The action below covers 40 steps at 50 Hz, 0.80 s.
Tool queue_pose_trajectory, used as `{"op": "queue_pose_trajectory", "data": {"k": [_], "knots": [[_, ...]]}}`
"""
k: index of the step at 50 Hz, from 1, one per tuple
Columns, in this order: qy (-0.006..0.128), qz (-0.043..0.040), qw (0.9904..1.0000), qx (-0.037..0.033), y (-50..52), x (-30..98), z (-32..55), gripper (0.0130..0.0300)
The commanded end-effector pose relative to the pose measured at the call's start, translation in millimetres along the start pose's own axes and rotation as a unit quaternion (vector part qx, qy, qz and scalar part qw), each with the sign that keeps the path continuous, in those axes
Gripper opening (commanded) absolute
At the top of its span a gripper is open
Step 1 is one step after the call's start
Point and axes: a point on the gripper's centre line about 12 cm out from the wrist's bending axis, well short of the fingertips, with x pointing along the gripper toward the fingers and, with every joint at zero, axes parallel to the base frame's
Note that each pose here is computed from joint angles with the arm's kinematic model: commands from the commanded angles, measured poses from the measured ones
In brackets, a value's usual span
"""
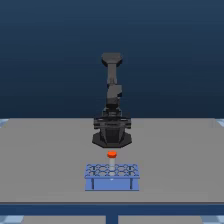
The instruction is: Pick up the centrifuge tube on the rack
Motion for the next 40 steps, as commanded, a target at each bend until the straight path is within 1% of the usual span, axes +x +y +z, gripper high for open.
{"op": "queue_pose_trajectory", "data": {"k": [1,2,3,5,6,7,8,10,11,16,25,31,35,38,40], "knots": [[0.020,-0.0022,0.99980,-0.0026,-1.0,7.3,1.9,0.0300],[0.020,-0.0022,0.99980,-0.0026,-1.0,7.3,1.9,0.0300],[0.024,-0.0027,0.99971,-0.0034,-1.2,10.3,3.4,0.0300],[0.024,-0.0027,0.99971,-0.0034,-1.2,10.3,3.4,0.0300],[0.027,-0.0031,0.99961,-0.0040,-1.3,12.9,4.5,0.0300],[0.027,-0.0031,0.99961,-0.0040,-1.3,12.9,4.5,0.0300],[0.030,-0.0034,0.99952,-0.0046,-1.5,15.1,5.5,0.0300],[0.030,-0.0034,0.99952,-0.0046,-1.5,15.1,5.5,0.0300],[0.033,-0.0036,0.99944,-0.0050,-1.6,16.9,6.1,0.0300],[0.036,-0.0039,0.99934,-0.0056,-1.7,19.3,6.6,0.0300],[0.036,-0.0039,0.99932,-0.0057,-1.7,20.4,5.1,0.0300],[0.034,-0.0037,0.99940,-0.0053,-1.7,20.3,1.5,0.0300],[0.034,-0.0037,0.99939,-0.0053,-1.7,21.0,0.3,0.0300],[0.035,-0.0038,0.99937,-0.0054,-1.8,22.8,-2.5,0.0300],[0.035,-0.0038,0.99937,-0.0054,-1.8,22.8,-2.5,0.0300]]}}
